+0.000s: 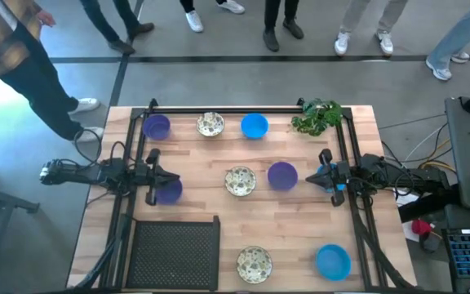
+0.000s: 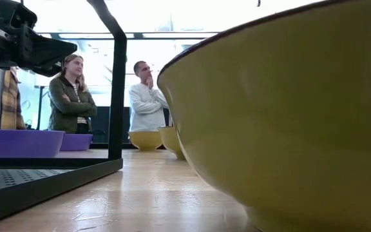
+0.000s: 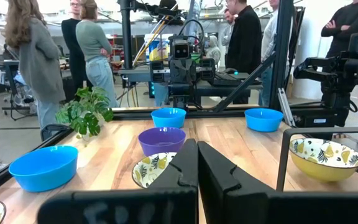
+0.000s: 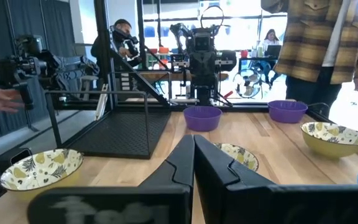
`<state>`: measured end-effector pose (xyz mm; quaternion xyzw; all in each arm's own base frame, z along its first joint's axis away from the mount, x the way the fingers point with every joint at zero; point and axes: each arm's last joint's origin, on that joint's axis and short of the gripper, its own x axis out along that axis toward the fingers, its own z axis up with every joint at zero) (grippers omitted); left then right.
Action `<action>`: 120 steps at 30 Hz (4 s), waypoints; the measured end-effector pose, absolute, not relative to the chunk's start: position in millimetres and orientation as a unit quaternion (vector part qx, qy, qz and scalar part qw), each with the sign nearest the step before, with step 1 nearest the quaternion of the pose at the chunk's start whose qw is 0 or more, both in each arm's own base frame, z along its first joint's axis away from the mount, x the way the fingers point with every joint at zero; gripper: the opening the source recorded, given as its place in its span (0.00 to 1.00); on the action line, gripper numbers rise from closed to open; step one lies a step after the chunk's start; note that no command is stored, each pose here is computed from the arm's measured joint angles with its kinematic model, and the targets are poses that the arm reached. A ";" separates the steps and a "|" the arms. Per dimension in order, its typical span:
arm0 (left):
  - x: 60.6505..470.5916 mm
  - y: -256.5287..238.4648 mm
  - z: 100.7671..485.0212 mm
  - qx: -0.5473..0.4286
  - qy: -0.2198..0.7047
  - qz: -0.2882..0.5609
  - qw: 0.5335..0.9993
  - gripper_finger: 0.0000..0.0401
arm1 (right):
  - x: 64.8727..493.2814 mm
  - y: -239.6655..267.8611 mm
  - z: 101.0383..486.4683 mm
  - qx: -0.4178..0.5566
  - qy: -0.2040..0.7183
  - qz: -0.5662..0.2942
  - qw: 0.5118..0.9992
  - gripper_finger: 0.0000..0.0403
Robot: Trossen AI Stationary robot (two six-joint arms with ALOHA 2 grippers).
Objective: Pick & Place Mini bowls
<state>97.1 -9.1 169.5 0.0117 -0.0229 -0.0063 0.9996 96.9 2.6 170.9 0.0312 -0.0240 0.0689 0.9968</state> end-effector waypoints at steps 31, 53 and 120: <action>95.3 -6.8 184.3 -0.107 -0.101 0.019 0.989 0.00 | 94.0 -2.0 190.7 0.083 -0.130 0.000 0.988 0.02; 103.3 2.5 222.0 -0.056 -0.025 0.217 0.974 0.00 | 91.2 -13.8 190.0 0.049 -0.132 -0.216 0.966 0.02; 221.6 148.8 254.5 -0.378 0.296 0.511 0.713 0.34 | 91.3 -13.6 190.1 0.049 -0.132 -0.213 0.967 0.02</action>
